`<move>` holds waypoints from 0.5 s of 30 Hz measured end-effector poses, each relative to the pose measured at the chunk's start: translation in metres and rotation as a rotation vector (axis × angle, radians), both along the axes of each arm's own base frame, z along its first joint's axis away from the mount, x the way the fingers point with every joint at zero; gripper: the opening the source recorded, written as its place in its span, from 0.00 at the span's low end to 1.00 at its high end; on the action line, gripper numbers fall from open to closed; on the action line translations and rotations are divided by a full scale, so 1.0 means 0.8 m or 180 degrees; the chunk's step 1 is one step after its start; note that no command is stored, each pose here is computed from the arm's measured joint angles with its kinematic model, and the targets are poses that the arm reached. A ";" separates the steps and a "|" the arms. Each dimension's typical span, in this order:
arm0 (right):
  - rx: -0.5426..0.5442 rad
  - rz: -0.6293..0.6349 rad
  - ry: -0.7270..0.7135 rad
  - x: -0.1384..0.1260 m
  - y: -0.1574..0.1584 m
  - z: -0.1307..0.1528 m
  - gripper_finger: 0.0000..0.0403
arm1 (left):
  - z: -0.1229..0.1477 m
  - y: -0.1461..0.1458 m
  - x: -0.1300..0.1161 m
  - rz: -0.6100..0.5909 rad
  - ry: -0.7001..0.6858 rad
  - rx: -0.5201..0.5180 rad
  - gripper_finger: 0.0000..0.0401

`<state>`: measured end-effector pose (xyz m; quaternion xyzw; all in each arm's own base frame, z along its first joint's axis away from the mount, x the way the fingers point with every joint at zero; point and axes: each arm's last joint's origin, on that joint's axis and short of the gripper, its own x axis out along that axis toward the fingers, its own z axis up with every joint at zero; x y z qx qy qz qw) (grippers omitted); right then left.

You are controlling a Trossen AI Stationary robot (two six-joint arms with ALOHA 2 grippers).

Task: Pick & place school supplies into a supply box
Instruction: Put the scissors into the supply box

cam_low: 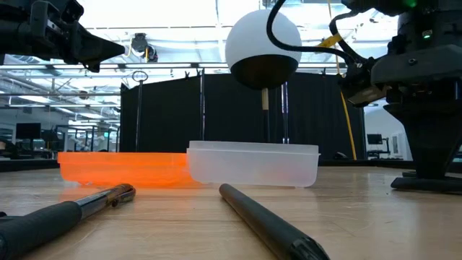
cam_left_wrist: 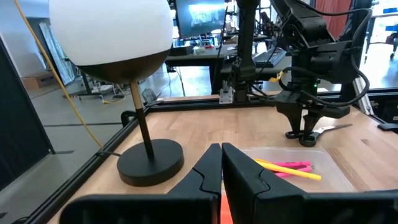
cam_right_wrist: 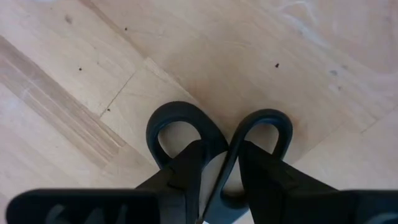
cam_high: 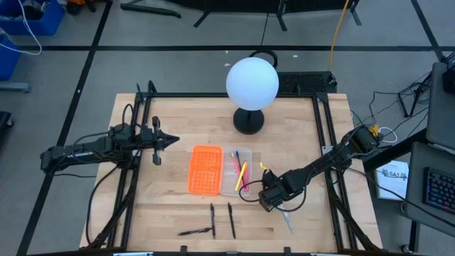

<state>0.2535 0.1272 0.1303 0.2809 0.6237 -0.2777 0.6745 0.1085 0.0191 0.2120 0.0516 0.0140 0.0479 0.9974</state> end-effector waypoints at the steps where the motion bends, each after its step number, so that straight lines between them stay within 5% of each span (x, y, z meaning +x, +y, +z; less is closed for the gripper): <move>1: -0.0004 -0.0009 0.0018 -0.002 -0.001 -0.003 0.24 | 0.000 0.000 0.000 -0.0001 0.0000 0.0000 0.05; 5: 0.0028 0.0053 0.0133 -0.013 -0.004 -0.014 0.26 | 0.000 0.000 0.000 -0.0001 -0.0001 -0.0014 0.05; 15: -0.0176 0.0070 0.0176 -0.025 -0.010 -0.026 0.50 | 0.000 0.000 0.000 -0.0004 -0.0001 -0.0062 0.05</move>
